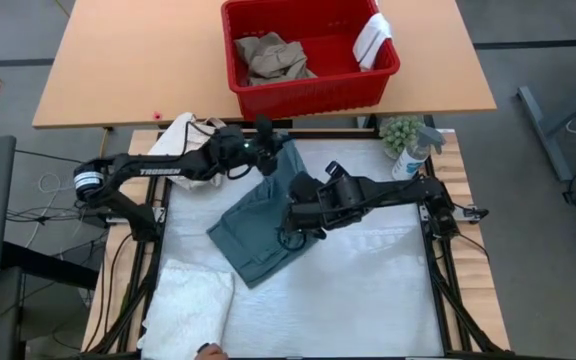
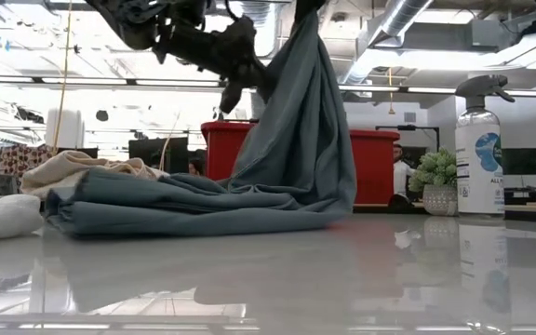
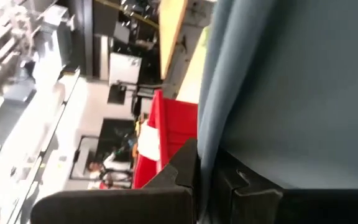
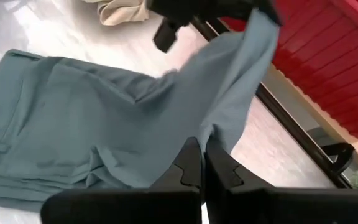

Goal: Fold Laundry from Bin
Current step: Fold the blue pants

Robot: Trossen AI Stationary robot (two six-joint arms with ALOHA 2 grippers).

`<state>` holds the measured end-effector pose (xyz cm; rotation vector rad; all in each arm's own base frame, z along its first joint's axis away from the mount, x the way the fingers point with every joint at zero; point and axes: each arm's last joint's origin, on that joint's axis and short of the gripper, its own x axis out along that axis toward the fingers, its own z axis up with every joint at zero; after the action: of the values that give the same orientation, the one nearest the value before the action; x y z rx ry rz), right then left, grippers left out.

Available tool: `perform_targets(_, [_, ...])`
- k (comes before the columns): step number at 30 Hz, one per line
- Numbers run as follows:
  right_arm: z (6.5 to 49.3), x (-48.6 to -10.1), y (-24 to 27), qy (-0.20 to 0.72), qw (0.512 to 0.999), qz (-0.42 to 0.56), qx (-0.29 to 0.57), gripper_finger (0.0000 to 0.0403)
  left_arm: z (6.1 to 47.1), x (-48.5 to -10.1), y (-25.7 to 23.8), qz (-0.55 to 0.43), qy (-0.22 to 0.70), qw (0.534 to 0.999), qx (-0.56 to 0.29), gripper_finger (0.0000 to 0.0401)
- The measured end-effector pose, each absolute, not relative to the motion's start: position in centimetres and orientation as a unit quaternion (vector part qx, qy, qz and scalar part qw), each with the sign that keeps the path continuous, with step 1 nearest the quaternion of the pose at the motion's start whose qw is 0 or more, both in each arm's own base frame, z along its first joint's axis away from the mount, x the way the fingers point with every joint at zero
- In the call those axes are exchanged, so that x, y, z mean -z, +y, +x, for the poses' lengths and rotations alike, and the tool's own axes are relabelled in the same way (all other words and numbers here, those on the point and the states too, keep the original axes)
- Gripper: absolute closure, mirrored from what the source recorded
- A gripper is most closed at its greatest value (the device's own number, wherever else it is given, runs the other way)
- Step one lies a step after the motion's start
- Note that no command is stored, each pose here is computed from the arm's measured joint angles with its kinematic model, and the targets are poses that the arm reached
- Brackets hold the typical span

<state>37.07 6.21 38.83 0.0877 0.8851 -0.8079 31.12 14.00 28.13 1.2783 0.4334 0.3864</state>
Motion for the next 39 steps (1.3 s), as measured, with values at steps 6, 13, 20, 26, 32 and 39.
perform_targets(6, [37.3, -38.7, 5.1, 0.423, 0.819, 0.037, 0.386, 0.0382, 31.6, -29.3, 14.5, 0.55, 0.221, 0.777, -0.209, 0.0399])
perform_targets(13, [37.7, -37.9, 3.5, 0.43, 0.804, 0.021, 0.41, 0.0382, 30.3, -27.8, 14.7, 0.507, 0.33, 0.775, -0.182, 0.0399])
perform_targets(20, [38.1, -35.2, -1.8, 0.475, 0.748, 0.021, 0.463, 0.0382, 29.3, -27.6, 16.4, 0.492, 0.352, 0.772, -0.198, 0.0399])
perform_targets(26, [37.6, -35.1, -6.4, 0.483, 0.719, 0.038, 0.498, 0.0382, 28.7, -28.3, 18.2, 0.496, 0.3, 0.79, -0.2, 0.0399])
perform_targets(32, [36.8, -35.1, -10.1, 0.5, 0.697, 0.036, 0.512, 0.0382, 28.4, -27.9, 19.3, 0.495, 0.295, 0.795, -0.189, 0.0399])
perform_targets(39, [36.4, -35.3, -13.9, 0.492, 0.695, 0.031, 0.524, 0.0382, 27.4, -27.6, 20.8, 0.501, 0.332, 0.769, -0.217, 0.0399])
